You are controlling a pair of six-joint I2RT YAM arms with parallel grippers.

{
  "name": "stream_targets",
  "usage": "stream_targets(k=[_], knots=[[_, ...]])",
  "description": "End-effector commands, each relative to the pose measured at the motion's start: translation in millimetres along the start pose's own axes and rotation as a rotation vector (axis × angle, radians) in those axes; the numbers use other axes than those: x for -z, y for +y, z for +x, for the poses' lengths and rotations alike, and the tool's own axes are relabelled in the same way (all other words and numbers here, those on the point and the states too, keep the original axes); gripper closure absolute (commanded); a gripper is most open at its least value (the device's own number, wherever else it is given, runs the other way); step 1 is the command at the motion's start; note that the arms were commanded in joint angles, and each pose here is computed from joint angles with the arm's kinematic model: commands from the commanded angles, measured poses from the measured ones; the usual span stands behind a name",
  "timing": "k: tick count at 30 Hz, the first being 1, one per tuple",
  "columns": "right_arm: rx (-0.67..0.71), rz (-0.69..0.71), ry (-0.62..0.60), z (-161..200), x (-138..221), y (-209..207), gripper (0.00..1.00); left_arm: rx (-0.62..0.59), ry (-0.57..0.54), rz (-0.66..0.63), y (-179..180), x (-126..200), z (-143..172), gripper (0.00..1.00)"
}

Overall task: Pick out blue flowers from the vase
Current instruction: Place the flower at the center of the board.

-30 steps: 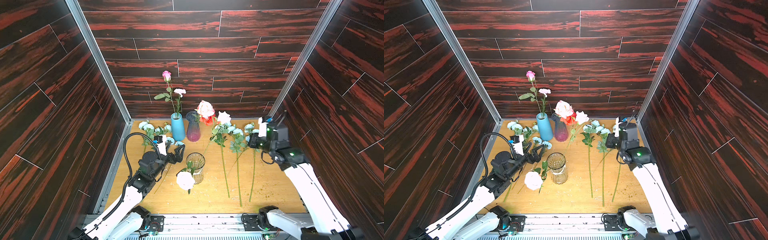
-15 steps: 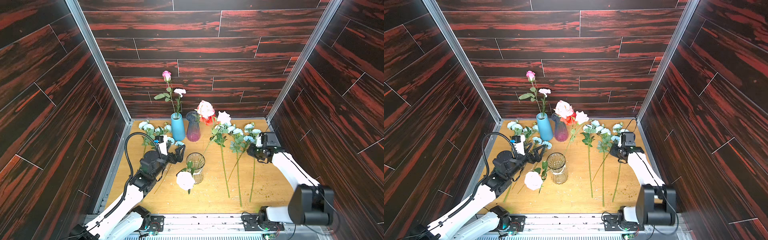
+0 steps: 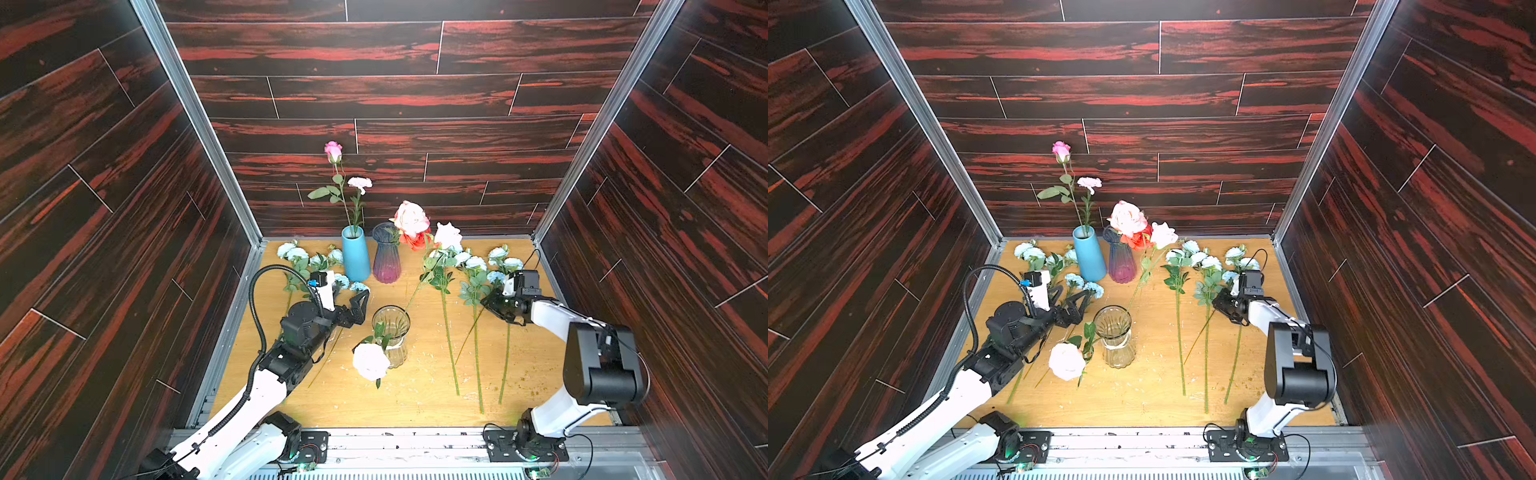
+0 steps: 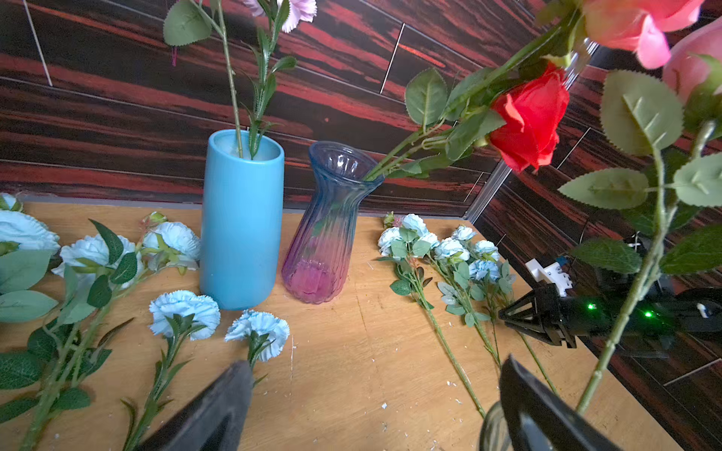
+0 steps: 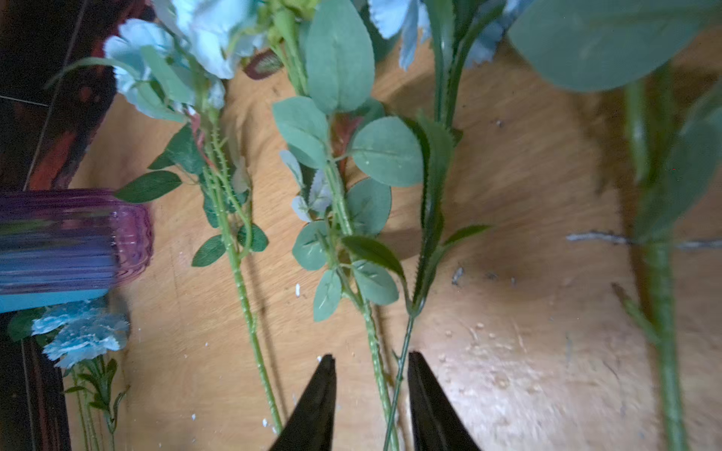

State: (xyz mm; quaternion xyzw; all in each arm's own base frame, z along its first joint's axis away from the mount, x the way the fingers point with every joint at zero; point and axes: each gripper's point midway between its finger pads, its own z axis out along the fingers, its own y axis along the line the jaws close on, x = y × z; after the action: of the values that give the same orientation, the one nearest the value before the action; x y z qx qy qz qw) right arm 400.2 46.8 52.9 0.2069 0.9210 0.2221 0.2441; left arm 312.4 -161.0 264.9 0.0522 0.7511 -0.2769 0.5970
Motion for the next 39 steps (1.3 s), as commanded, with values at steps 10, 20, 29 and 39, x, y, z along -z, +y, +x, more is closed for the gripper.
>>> stream_targets(k=[10, 20, 29, 39], knots=[[-0.028, 0.053, 0.039, -6.1, -29.7, -14.7, 0.74, -0.011, 0.003, -0.013, 3.3, -1.7, 2.9, 0.0], [0.028, 0.066, 0.06, -3.3, -8.5, -8.8, 1.0, -0.012, -0.003, -0.015, 3.5, 0.0, 1.5, 0.0], [0.14, 0.187, 0.077, -15.6, 34.7, -6.4, 1.0, -0.022, -0.001, -0.042, 8.3, 0.6, 2.4, 0.0], [0.269, 0.459, 0.17, -15.9, 15.5, -44.4, 1.0, 0.01, -0.068, -0.259, 49.4, 23.1, -8.4, 0.0]])
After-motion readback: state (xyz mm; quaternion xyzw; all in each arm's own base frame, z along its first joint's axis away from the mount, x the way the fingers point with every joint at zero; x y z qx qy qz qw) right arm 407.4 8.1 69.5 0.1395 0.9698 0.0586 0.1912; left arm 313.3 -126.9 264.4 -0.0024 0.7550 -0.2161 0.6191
